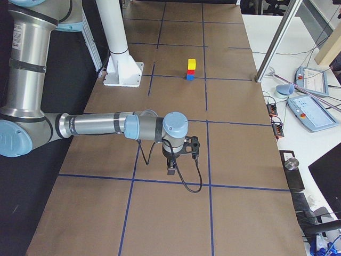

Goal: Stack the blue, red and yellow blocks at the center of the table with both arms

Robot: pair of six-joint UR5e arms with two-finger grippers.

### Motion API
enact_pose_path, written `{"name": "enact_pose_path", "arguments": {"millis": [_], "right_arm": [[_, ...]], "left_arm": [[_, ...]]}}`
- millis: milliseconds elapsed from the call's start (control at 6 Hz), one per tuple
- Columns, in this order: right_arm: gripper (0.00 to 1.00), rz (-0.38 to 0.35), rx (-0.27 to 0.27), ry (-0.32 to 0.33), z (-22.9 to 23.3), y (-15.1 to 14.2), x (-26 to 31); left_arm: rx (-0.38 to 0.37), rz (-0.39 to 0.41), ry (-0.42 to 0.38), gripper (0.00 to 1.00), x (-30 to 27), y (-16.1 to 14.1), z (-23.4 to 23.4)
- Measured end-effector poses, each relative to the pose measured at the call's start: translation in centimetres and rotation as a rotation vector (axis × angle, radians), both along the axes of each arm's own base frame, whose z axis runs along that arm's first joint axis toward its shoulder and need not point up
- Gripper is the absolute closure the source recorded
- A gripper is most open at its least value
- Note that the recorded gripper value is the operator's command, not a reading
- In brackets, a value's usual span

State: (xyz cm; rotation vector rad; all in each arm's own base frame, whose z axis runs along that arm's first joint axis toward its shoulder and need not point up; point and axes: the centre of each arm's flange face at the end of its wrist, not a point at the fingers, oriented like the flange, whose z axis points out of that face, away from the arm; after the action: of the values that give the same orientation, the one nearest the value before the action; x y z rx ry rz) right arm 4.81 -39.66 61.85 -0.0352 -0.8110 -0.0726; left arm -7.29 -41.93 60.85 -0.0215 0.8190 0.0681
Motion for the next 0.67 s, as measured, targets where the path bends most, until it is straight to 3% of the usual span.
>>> {"name": "enact_pose_path", "arguments": {"millis": [667], "right_arm": [[0.00,0.001,0.009,0.002,0.03,0.73,0.10]], "left_arm": [[0.015,0.013,-0.034,0.00,0.01,0.13,0.08]]}}
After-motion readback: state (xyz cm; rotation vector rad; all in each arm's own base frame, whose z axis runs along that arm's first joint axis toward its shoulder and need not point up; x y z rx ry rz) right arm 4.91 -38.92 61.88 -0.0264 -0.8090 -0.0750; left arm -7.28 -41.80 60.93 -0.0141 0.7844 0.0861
